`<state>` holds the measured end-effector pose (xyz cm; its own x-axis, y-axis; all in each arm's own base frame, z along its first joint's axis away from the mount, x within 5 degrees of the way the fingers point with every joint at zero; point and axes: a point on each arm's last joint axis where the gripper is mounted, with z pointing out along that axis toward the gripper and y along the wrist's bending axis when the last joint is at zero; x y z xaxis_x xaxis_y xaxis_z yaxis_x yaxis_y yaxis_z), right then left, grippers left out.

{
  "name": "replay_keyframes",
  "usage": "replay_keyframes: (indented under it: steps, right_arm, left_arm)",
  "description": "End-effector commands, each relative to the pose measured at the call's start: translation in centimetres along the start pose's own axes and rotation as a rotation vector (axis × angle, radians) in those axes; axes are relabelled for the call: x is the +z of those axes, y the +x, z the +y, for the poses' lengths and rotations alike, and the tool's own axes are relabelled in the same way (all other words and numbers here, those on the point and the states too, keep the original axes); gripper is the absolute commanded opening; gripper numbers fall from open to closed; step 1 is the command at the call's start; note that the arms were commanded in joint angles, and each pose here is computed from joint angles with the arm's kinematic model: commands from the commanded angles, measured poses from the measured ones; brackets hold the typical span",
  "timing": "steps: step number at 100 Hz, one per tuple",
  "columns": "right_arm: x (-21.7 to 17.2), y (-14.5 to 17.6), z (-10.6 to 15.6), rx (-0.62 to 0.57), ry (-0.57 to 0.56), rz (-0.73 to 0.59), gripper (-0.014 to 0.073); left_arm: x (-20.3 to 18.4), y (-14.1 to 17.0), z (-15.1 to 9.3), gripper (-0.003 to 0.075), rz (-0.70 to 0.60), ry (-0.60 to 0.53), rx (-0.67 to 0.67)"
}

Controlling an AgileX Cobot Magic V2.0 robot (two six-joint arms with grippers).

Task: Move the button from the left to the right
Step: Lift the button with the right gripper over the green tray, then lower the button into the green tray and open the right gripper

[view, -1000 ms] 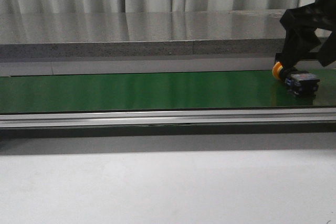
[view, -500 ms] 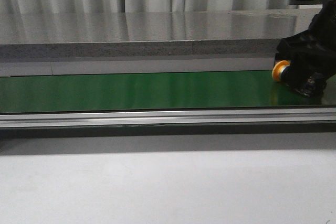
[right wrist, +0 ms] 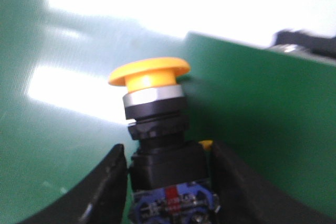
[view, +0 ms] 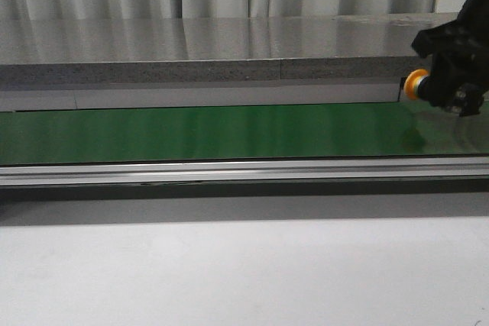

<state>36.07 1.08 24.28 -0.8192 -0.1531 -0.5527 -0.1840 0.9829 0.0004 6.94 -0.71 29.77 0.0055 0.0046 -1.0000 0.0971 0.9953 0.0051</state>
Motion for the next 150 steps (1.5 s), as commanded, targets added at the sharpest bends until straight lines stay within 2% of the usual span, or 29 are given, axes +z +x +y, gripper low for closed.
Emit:
replay_keyframes:
  steps: [1, 19, 34, 62, 74, 91, 150]
  right_arm:
    - [-3.2, -2.2, -2.2, 0.011, 0.064, -0.112, 0.0248]
    - [-5.5, -2.8, -7.3, 0.094, 0.169, -0.158, 0.0248]
    - [-6.6, -1.7, -11.2, 0.163, 0.252, -0.162, 0.0248]
    - [-8.0, 0.5, -16.0, 0.21, 0.388, -0.144, 0.0248]
    - [-7.6, 1.1, -16.9, 0.229, 0.399, -0.135, 0.0248]
    - [-4.8, 2.1, -17.6, 0.253, 0.364, -0.051, 0.0248]
    - [0.3, 3.9, -18.5, 0.294, 0.301, 0.067, 0.0248]
  left_arm:
    - [-0.1, -1.5, 0.0, -0.002, -0.098, 0.003, -0.019]
    - [-0.1, -1.5, 0.0, -0.0021, -0.098, 0.003, -0.019]
    - [-0.1, -1.5, 0.0, -0.0021, -0.098, 0.003, -0.019]
    - [-0.1, -1.5, 0.0, -0.0021, -0.098, 0.003, -0.019]
    - [-0.1, -1.5, 0.0, -0.0021, -0.098, 0.003, -0.019]
    - [-0.1, -1.5, 0.0, -0.0021, -0.098, 0.003, -0.019]
    - [-0.1, -1.5, 0.0, -0.002, -0.098, 0.003, -0.019]
